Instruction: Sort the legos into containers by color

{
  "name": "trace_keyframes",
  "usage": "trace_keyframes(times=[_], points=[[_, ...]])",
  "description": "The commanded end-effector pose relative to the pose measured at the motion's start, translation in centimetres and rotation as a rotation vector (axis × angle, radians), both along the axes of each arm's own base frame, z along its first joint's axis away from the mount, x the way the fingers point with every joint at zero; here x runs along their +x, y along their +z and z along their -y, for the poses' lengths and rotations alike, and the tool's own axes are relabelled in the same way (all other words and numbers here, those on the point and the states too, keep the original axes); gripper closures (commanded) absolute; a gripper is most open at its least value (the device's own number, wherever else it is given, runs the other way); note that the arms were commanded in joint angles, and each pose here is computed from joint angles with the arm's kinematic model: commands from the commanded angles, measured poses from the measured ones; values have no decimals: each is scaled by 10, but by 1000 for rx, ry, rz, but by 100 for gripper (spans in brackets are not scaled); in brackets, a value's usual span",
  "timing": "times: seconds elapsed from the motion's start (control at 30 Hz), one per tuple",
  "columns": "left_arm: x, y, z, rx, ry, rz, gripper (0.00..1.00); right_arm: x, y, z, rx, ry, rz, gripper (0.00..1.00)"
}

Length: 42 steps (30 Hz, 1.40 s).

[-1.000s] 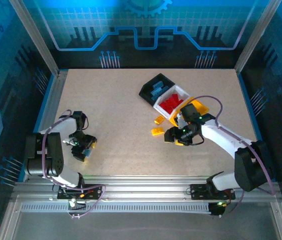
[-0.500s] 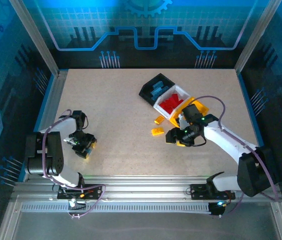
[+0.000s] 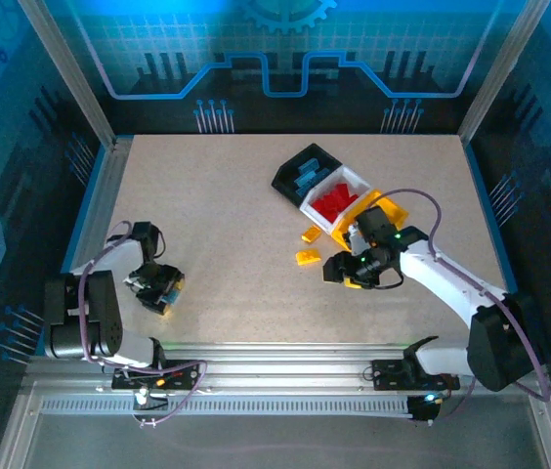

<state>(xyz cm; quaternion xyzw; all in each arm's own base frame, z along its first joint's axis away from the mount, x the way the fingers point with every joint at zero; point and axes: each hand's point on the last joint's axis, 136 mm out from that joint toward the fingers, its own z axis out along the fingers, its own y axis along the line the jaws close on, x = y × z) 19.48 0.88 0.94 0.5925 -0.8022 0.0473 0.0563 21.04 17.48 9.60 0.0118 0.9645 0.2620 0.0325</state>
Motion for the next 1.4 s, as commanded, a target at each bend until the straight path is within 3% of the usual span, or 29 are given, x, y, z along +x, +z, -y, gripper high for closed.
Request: trace_keyframes(times=[0.0,0.23,0.37,0.53,0.77,0.97,1.17,1.37], points=[[-10,-4,-17,50,18,-18,37,-6,3,0,0,-3,8,35],[-5,-14,-18,14,11,-24,43,-9,3,3,-4,-14,5,35],[-5,-14,-15,0,17,-12,56,-9,3,3,-6,-12,7,36],[5,-1,-11,-21,2,36,63,-6,2,1,0,-7,8,36],[44,33,7,-58,-43,150,63,-1,6,6,-12,-8,26,36],[131,71,66,-126,-132,358,62,5,13,39,47,-144,18,36],[249,113,173,-241,-373,528,59,-2,17,60,62,-218,19,36],[345,123,261,-320,-521,629,58,-5,26,71,67,-266,40,36]])
